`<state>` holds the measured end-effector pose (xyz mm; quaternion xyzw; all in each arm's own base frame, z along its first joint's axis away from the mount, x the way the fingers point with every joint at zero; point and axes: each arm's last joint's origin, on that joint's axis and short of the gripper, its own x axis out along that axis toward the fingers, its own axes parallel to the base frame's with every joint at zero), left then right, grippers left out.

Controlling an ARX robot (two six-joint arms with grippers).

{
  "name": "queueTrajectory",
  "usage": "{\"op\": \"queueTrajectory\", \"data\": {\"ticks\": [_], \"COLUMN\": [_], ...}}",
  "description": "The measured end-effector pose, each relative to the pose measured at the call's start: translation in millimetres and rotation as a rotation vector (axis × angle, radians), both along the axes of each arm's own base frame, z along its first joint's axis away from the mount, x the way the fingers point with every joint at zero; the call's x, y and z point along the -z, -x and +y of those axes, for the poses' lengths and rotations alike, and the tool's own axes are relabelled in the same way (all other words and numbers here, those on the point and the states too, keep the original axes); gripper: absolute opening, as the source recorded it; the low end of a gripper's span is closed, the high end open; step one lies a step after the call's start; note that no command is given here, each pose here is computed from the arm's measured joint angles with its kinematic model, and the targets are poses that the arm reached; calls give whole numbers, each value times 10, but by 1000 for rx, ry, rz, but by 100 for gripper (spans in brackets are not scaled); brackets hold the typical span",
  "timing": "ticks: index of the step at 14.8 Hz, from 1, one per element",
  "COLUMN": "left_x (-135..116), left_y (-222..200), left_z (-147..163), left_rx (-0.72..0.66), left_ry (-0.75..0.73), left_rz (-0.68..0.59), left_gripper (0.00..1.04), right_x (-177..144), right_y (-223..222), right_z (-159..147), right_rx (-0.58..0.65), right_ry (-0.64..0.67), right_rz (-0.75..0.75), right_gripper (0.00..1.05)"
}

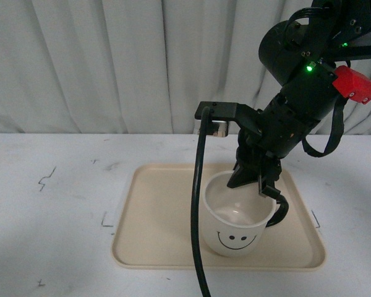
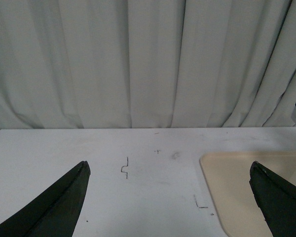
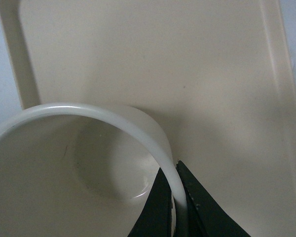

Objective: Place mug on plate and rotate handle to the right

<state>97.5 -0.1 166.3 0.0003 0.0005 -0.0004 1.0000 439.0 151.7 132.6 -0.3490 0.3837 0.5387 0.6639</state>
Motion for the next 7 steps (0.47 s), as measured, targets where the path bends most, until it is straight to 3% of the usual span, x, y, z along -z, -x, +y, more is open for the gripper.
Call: {"op": "queueTrajectory", "data": {"ticks": [1,4,5,6,7], "left_x": [0,0,0,0,0], "left_y": [0,0,0,0,0], "left_z": [0,0,0,0,0], "left_rx": [0,0,0,0,0], "left_ry": [0,0,0,0,0], "left_rz": [0,0,0,0,0], "left_gripper": [98,98,98,98,98], "right_x": [-41,-128,-251,-492,-532], "right_y": [0,-63,-52,-14,-3], "right_z": [72,31,-40,-120,-130], "right_rx": [-20,0,16,80,93], "right_ry": [7,13,-25,-65,-72], "right_rz": [-13,-74,-129,-282,-306], "right_gripper": [6,47,62,77,78]}}
